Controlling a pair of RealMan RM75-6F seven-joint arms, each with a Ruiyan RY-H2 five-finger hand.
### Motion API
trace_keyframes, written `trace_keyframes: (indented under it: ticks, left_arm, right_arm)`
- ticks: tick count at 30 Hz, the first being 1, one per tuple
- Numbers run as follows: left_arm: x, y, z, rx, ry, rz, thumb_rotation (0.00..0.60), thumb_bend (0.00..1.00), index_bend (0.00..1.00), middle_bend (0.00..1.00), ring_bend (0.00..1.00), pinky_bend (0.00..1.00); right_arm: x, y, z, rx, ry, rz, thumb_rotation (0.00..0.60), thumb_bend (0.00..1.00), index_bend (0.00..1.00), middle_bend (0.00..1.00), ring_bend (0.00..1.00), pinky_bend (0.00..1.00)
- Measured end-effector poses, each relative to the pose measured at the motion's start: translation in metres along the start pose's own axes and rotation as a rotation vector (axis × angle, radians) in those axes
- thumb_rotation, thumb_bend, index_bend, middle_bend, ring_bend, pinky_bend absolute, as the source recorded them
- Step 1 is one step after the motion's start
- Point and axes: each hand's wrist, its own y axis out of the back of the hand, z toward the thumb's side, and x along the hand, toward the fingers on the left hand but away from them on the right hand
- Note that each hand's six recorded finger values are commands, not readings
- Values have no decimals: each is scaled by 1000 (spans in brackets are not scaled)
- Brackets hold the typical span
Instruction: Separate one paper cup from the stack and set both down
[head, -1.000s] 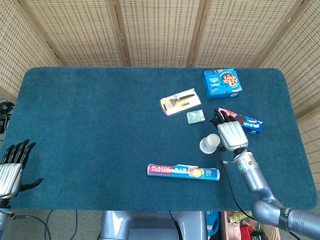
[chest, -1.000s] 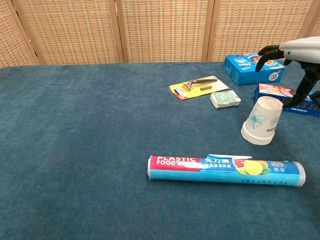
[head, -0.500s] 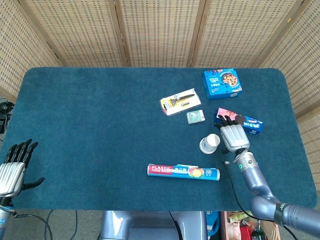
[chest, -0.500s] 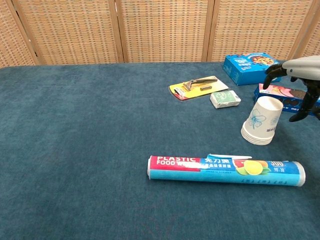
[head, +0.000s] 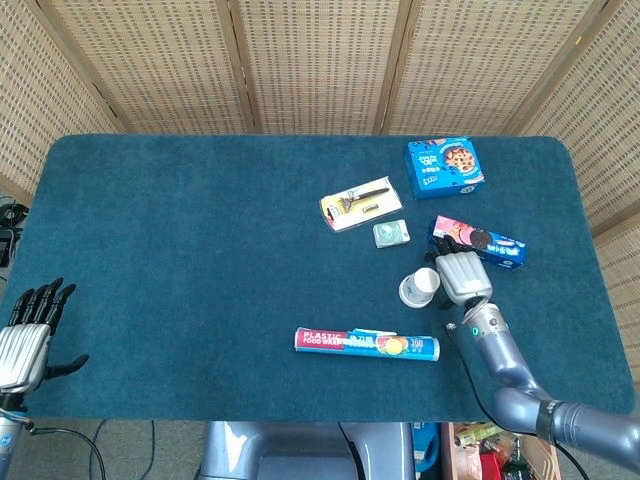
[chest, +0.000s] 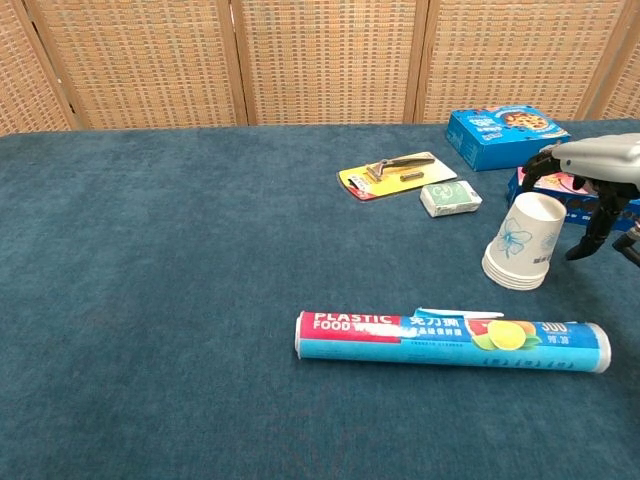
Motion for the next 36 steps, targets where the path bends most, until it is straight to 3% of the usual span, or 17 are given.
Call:
trace_keyframes:
  ticks: [9,16,21,26,36]
  left_arm:
    - [1,-1,0,1,2,-1,600,152,0,0,0,0]
    - [1,-1,-1,0,4,3,600,152,0,0,0,0]
    - [1,-1,-1,-1,3,3,600,155,0,0,0,0]
    - [1,-2,0,-6,-1,0,600,157,0,0,0,0]
    - [2,-6,1,-15,-5,-12,600,157,0,0,0,0]
  right_arm:
    - [-3,-7,5,-6,11,-2,600,224,391,234,69,382]
    - [-5,-9,7,-18,17,-28,600,247,593,467,322,606]
    - [-4,-8,8,-40,25,-54,600,258,699,577,433,702]
    - [-3,-5,11,-64,41,-75,600,258,738,610,464,727]
    - [0,24,27,-221,87,-103,600,259,753,617,470,727]
